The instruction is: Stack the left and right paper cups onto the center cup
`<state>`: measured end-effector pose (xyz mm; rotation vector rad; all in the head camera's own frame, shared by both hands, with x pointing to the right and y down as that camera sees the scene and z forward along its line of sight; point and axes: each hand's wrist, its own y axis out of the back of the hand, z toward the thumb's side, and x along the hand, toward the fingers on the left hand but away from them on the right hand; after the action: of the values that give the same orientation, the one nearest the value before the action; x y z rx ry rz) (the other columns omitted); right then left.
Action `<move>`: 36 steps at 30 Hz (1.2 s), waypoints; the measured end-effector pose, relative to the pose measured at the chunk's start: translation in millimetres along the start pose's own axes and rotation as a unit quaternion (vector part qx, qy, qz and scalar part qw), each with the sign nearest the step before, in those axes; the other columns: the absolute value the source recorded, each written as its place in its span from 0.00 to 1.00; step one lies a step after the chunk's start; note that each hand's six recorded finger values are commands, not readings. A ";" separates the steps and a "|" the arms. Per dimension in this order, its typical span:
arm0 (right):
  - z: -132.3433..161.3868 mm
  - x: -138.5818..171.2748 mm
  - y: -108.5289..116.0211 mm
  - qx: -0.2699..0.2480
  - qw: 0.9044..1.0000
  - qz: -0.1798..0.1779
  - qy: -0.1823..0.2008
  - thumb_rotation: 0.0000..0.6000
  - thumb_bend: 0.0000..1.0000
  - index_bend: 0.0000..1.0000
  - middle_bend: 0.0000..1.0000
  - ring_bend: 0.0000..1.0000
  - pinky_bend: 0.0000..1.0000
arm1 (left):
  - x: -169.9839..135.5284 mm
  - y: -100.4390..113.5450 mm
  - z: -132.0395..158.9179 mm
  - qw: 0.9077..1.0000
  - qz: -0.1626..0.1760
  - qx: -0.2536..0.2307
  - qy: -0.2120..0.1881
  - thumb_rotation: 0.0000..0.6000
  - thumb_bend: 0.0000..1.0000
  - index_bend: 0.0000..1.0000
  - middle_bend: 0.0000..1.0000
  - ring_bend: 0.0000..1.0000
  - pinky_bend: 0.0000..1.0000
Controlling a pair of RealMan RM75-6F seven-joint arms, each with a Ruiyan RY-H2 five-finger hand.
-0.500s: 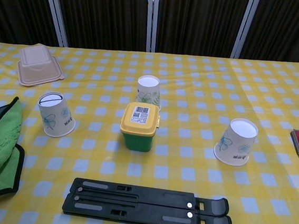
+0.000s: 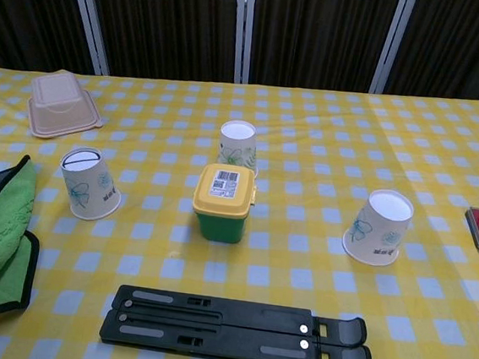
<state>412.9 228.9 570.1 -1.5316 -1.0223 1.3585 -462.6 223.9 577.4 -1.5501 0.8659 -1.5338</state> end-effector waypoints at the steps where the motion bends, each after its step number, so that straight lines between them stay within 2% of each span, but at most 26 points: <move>1: -0.5 0.0 0.3 -0.001 1.000 0.000 -0.001 1.00 0.06 0.05 0.00 0.00 0.00 | 1.2 0.1 0.8 1.000 0.001 -0.001 -0.001 1.00 0.00 0.00 0.00 0.00 0.00; 5: -2.7 0.2 3.2 -0.006 1.000 -0.005 -0.005 1.00 0.06 0.05 0.00 0.00 0.00 | 6.8 2.7 4.7 1.000 0.006 -0.009 -0.007 1.00 0.02 0.01 0.00 0.00 0.00; 9: -2.7 0.6 5.5 -0.011 1.000 -0.010 -0.003 1.00 0.06 0.05 0.00 0.00 0.00 | 18.3 7.4 11.1 1.000 0.007 -0.014 -0.016 1.00 0.02 0.11 0.00 0.00 0.00; 14: -2.3 0.9 6.4 -0.016 1.000 -0.010 0.000 1.00 0.06 0.06 0.00 0.00 0.00 | 41.4 16.0 26.5 0.999 -0.002 -0.012 -0.035 1.00 0.02 0.17 0.00 0.00 0.00; 15: -2.5 1.0 6.7 -0.017 1.000 -0.010 0.000 1.00 0.06 0.06 0.00 0.00 0.00 | 45.5 17.4 30.2 0.999 -0.005 -0.011 -0.039 1.00 0.04 0.18 0.00 0.00 0.00; 18: -3.1 1.0 7.6 -0.021 1.000 -0.010 0.000 1.00 0.06 0.06 0.00 0.00 0.00 | 59.0 20.1 44.7 0.998 -0.020 -0.006 -0.056 1.00 0.13 0.21 0.00 0.00 0.00; 28: -3.8 0.9 10.6 -0.034 0.999 -0.012 0.003 1.00 0.06 0.07 0.00 0.00 0.00 | 101.3 15.9 103.9 0.992 -0.079 0.015 -0.101 1.00 0.13 0.25 0.00 0.00 0.00; 36: -7.2 0.6 14.4 -0.045 0.999 -0.016 0.001 1.00 0.06 0.07 0.00 0.00 0.00 | 119.0 3.9 145.8 0.986 -0.110 0.025 -0.122 1.00 0.13 0.25 0.00 0.00 0.00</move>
<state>420.9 224.3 556.8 -1.5758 -1.1150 1.3052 -311.9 126.2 633.8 -1.7993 0.5285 -1.4648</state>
